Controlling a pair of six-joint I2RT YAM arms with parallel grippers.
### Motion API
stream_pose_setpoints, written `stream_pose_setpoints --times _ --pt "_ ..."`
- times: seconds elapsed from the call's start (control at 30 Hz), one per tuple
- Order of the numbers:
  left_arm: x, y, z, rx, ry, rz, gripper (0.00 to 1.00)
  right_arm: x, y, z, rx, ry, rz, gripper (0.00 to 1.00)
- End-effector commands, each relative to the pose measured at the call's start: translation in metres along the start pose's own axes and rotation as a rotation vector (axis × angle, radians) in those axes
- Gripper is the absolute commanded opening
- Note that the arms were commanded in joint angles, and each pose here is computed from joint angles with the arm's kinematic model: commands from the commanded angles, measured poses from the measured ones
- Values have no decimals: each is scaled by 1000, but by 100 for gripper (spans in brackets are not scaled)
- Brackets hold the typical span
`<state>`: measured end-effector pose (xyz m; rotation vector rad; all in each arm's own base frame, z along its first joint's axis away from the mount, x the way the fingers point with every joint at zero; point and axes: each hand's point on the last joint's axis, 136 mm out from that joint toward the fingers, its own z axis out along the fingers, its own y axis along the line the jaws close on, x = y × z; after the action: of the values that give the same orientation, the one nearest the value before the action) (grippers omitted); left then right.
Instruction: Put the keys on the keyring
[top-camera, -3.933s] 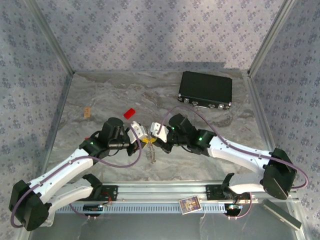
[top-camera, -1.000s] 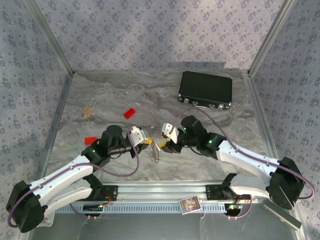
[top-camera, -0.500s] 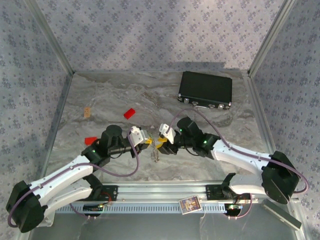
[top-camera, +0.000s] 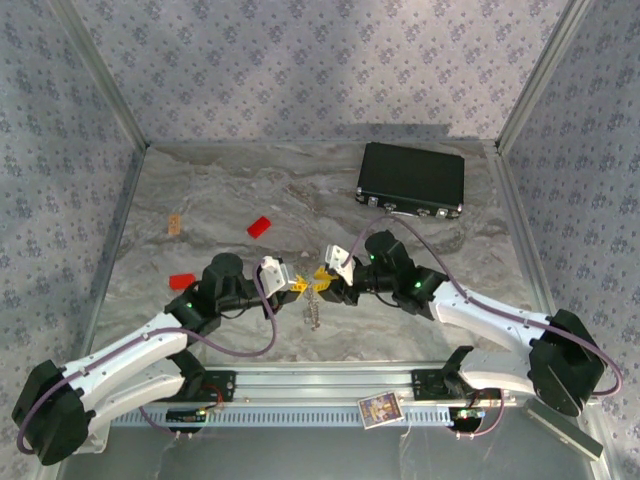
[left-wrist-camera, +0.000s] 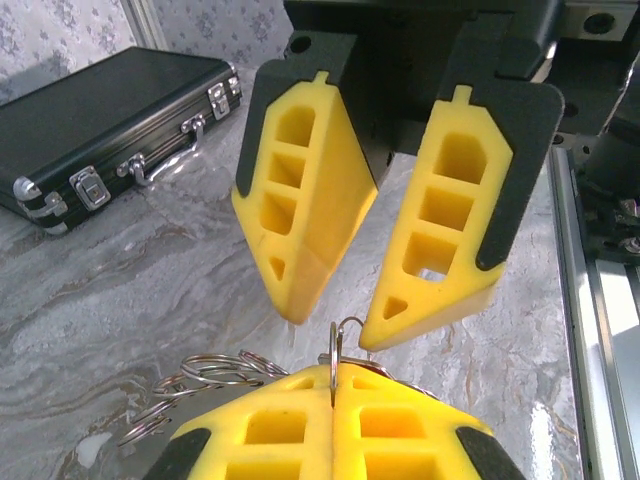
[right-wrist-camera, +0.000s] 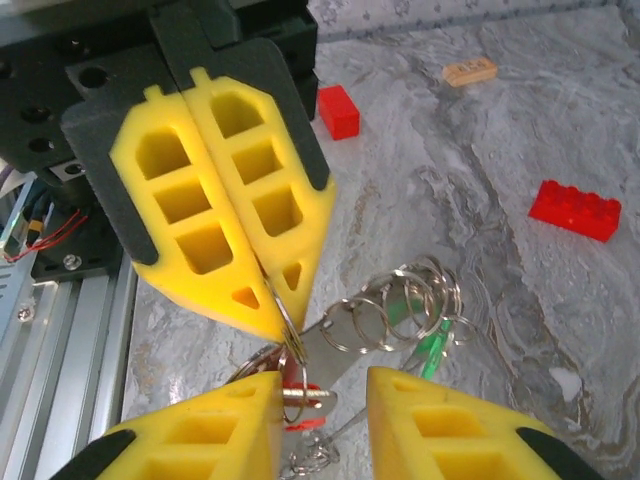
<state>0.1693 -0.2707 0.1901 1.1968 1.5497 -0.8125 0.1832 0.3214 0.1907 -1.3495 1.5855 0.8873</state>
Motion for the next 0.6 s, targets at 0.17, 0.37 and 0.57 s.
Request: stream_pose_setpoints --times 0.17,0.37,0.57 --pt "-19 -9 0 56 -81 32 0 -13 11 3 -87 -53 -45 15" --pt "-18 -12 0 67 -82 32 0 -14 12 3 -95 -57 -51 11" --pt "-19 -12 0 69 -86 31 0 -18 14 2 -107 -69 -62 3"
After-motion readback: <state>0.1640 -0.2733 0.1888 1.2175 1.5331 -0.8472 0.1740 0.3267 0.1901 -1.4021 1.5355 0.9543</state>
